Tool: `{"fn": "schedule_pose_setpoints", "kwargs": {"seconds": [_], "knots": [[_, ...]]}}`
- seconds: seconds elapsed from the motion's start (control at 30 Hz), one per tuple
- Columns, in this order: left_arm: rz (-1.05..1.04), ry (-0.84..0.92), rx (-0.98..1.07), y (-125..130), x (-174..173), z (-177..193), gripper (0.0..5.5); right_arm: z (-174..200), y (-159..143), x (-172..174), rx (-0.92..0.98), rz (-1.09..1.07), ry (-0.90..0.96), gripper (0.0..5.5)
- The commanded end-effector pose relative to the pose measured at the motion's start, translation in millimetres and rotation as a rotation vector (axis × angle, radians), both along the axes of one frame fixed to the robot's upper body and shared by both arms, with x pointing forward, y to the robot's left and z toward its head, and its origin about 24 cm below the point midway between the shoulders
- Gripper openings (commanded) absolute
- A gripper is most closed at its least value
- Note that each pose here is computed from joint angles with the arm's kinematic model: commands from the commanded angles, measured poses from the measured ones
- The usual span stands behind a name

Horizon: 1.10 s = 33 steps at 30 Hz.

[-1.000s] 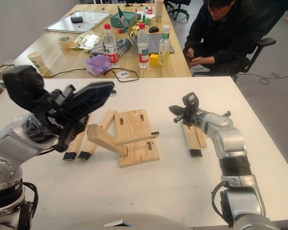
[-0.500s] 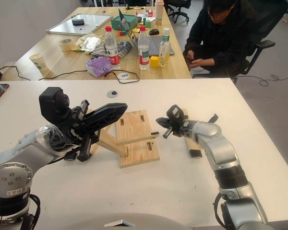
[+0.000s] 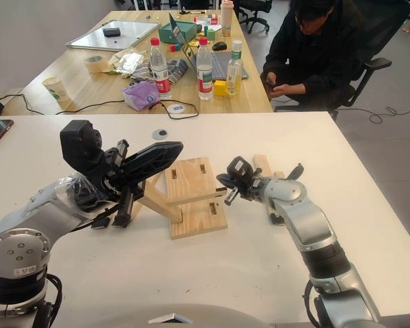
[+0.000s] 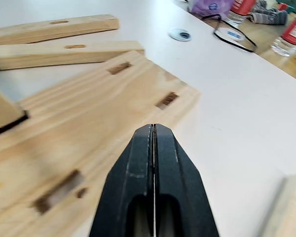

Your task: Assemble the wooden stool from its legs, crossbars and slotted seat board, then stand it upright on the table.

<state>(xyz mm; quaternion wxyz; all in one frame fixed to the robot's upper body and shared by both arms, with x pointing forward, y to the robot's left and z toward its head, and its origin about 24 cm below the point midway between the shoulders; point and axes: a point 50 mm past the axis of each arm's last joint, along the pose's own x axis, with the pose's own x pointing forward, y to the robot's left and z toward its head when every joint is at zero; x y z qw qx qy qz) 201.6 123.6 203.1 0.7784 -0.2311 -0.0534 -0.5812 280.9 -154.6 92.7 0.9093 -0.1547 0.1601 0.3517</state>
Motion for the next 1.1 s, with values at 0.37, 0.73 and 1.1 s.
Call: {"fn": "schedule_pose_setpoints", "kwargs": {"seconds": [0.37,0.73,1.1], "knots": [[0.611,0.209,-0.094,79,64,18,0.00,32,-51,38,0.240,-0.346,-0.012,0.69],[1.048,0.346,0.714,122,71,-80,0.00,45,-55,40,0.321,-0.450,-0.171,1.10],[1.137,0.331,0.677,116,68,-83,0.00,26,-86,11,0.215,-0.543,-0.006,0.03]]}}
